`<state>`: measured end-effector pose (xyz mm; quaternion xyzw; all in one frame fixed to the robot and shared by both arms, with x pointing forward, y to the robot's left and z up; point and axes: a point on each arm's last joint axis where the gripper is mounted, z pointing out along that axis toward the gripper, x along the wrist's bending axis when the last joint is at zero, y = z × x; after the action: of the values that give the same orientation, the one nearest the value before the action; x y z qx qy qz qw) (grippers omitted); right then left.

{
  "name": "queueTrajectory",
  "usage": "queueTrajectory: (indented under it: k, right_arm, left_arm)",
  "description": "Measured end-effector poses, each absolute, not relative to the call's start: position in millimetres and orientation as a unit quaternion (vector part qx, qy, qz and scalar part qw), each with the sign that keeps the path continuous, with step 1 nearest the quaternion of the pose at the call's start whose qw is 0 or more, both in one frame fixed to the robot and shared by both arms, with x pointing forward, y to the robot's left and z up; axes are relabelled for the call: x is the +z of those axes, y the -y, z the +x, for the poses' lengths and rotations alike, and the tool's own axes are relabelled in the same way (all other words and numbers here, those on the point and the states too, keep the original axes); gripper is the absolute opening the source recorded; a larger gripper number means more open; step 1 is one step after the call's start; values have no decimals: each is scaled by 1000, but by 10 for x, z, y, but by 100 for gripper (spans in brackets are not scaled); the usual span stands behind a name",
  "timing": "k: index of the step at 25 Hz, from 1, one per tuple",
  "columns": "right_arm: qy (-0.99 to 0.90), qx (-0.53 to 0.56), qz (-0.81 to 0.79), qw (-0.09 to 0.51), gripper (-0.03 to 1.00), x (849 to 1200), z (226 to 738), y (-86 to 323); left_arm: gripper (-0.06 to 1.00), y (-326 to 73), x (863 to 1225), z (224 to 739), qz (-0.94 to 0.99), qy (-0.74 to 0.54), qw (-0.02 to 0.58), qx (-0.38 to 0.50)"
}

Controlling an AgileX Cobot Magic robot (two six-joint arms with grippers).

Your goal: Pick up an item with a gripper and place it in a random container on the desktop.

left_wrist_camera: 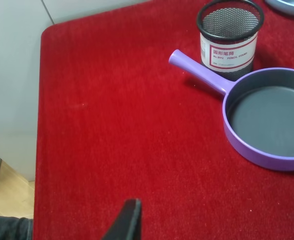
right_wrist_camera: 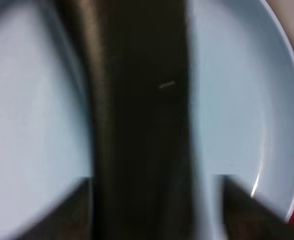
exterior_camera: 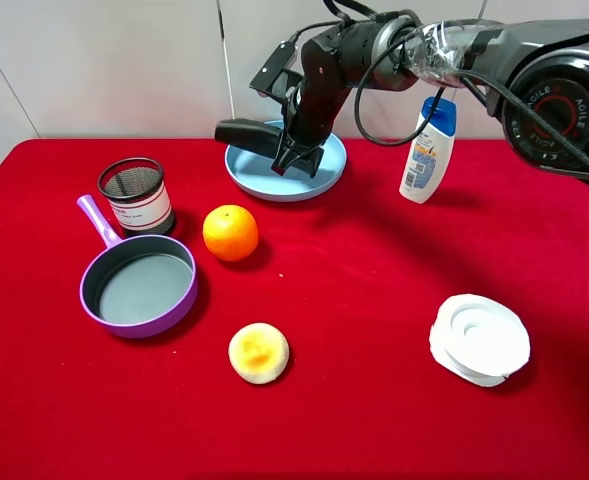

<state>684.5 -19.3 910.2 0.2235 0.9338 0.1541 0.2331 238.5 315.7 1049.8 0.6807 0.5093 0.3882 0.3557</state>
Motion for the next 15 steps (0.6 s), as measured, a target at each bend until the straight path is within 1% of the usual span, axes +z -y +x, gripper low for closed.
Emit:
queueTrajectory:
  k: [1,3,4,8,15]
  right_arm:
    - [-934,154,221,234,55,9103,6846,192]
    - [-934,154,219,234,64,9103,6847,191]
    - [-934,154,219,234,66,9103,6847,191]
    - [-935,154,218,235,69,9103,6847,191]
    - [-935,154,218,235,69,9103,6847,191]
  left_arm:
    - [94,-3157,10498,2385,681,-509,356,388]
    - [94,-3157,10498,2385,681,-509,356,388]
    - [94,-3157,10498,2385,681,-509,356,388]
    - [94,-3157,10498,2385,681,-509,356,388]
    - [94,-3157,10498,2385,681,-509,356,388]
